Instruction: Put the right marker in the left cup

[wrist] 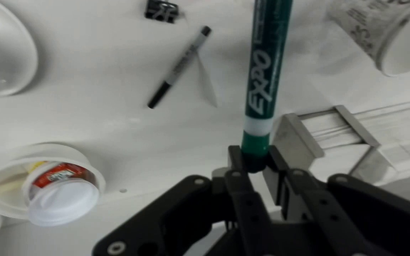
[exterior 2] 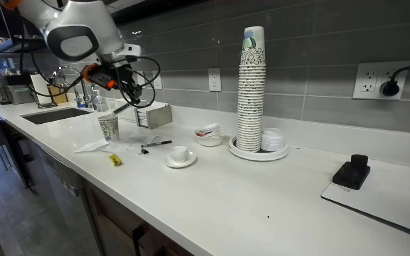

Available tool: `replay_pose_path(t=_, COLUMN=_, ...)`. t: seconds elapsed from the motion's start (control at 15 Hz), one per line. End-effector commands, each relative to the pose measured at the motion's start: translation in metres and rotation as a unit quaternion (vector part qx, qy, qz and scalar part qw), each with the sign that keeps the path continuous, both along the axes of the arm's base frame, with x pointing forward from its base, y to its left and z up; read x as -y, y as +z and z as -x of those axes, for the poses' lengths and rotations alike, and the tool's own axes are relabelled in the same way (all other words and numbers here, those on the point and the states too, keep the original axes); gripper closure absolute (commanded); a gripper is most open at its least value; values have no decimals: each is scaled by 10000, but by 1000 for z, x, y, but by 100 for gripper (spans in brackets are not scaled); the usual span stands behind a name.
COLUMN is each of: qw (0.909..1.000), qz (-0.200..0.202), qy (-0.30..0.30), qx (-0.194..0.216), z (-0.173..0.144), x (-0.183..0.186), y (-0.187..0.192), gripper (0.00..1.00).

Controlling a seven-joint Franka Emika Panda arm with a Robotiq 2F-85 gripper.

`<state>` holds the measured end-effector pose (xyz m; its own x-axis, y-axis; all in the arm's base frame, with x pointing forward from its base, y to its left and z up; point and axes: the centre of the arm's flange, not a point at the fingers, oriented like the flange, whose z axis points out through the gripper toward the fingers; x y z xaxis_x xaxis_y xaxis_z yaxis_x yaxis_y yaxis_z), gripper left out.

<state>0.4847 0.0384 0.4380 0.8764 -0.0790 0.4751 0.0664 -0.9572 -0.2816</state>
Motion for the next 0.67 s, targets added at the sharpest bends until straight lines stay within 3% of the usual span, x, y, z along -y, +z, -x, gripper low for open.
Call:
replay_pose_path(t=0.0, qw=9949, qz=-566, qy=361, qx=750, z=26, x=-29, y=36, gripper=95)
replay_pose_path(t=0.07, qw=9986, qz=-310, qy=188, qx=383, z=10, x=-21, y=25, gripper=81)
replay_pose_path(t=0.27, qw=9962, qz=-495, qy=324, qx=645, z=19, x=-36, y=45, gripper=81)
replay_pose_path(t=0.33, qw=9961, qz=-496, qy=321, qx=649, z=20, x=-35, y=45, gripper=95)
replay_pose_path(t=0.47, qw=9859, qz=-883, qy=547, qx=1313, z=14, x=-53, y=43, gripper=95)
replay_pose_path(t=0.6, qw=9774, qz=-1210, qy=556, qx=1645, z=11, x=-84, y=46, gripper=95)
